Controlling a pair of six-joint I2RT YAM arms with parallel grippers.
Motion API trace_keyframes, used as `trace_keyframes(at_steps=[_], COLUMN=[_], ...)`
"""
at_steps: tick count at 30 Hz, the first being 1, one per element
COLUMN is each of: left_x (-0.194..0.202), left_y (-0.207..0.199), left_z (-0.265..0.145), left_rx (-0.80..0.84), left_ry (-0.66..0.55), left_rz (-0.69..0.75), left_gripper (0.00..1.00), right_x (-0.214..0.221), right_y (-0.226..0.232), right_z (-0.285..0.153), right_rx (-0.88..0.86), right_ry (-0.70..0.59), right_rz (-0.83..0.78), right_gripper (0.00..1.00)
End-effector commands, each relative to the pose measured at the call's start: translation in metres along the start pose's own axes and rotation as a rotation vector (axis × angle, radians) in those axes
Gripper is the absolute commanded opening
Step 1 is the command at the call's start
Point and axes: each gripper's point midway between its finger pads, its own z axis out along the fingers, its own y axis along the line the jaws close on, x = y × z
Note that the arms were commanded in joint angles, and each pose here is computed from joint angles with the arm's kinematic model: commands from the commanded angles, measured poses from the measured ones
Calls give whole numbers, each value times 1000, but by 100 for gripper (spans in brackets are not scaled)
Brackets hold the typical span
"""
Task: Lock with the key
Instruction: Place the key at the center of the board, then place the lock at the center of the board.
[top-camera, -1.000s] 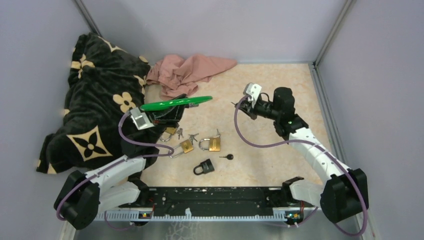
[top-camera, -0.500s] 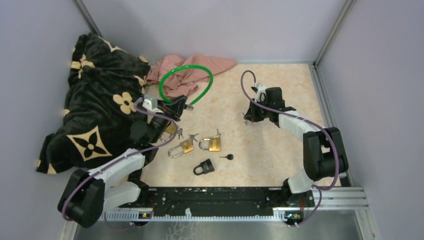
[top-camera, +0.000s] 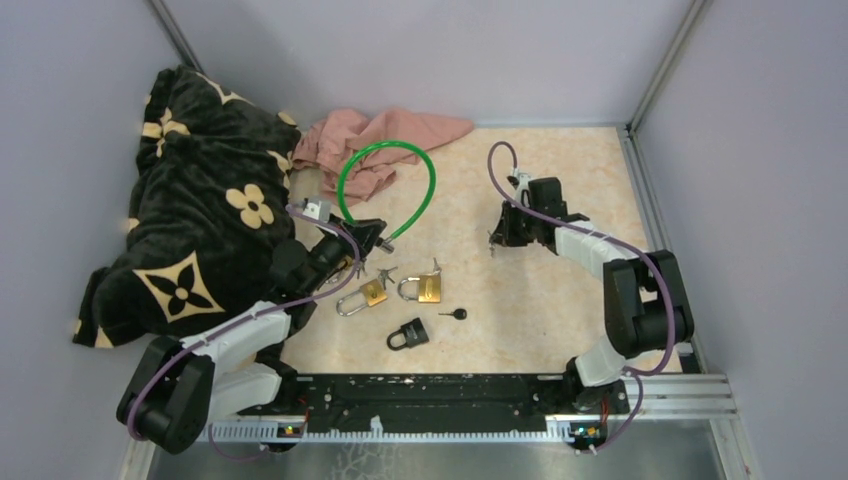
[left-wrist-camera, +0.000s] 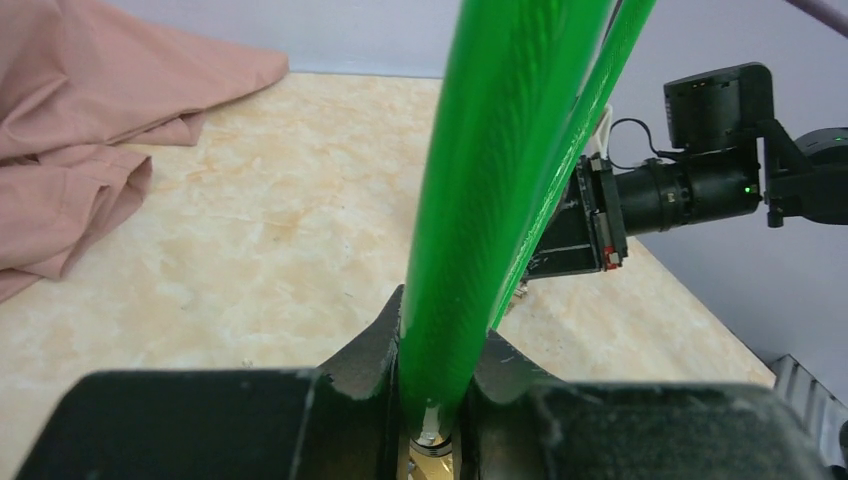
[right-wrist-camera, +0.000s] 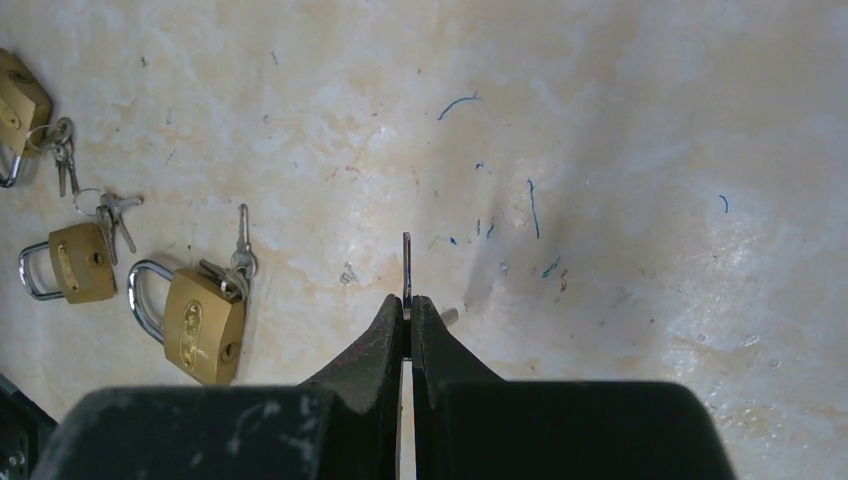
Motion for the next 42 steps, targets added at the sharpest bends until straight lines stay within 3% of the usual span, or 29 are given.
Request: trace_keyframes(at_steps=[1, 3, 4, 5, 6, 7, 10, 14, 17, 21, 26, 28, 30, 31, 32, 33, 35, 36, 42], left_x=[-22, -23, -22, -22, -20, -21, -19, -17, -17, -13, -15, -14, -12, -10, -10, -11, -13, -13, -12], left_y=[-21, -23, -23, -23, -22, -21, -21, -22, -24, -30, -38, -39, -41, -43, -44, -46, -46, -43, -33], left_z=[4, 3, 2, 2, 1, 1, 1, 2, 3, 3, -1, -2, -3, -4, -6, -7, -9, -10, -16], left_rx=[68, 74, 73, 71, 68, 62, 60, 66, 74, 96, 124, 135, 148, 159, 166, 175, 170, 158, 105], left_ry=[-66, -68, -68, -66, -64, -66, -62, -60, -59, -47, -55, -52, -45, -39, -42, -48, -63, -70, -87], left_rz=[-37, -34, -32, -33, -34, -37, -48, -53, -49, -52, -47, -41, -40, -41, -47, -50, -46, -43, -22], left_gripper=[0, 0, 0, 0, 0, 0, 0, 0, 0, 0, 0, 0, 0, 0, 6, 25, 86, 97, 98], right_x=[-5, -8, -9, -13, -20, -27, -62, -60, -66, -114, -147, -150, -151, -151, -151, -150, -144, -140, -89], right_y=[-11, -14, -16, -15, -15, -10, 33, 165, 215, 224, 222, 226, 227, 224, 220, 213, 195, 183, 88], right_z=[9, 12, 13, 13, 11, 7, -20, -85, -110, -107, -97, -95, -94, -94, -94, -93, -89, -87, -76], right_rx=[53, 72, 78, 80, 87, 77, -41, -495, -617, -550, -487, -505, -509, -491, -471, -446, -402, -373, -183], right_ry=[6, 15, 20, 20, 10, -12, -175, -417, -591, -698, -753, -743, -734, -731, -729, -719, -667, -635, -297], right_rz=[21, 17, 17, 11, 8, -3, -161, -592, -675, -456, -367, -361, -341, -321, -303, -286, -243, -214, -15], right_gripper=[0, 5, 22, 52, 91, 98, 98, 98, 98, 95, 82, 61, 13, 0, 0, 0, 0, 0, 0])
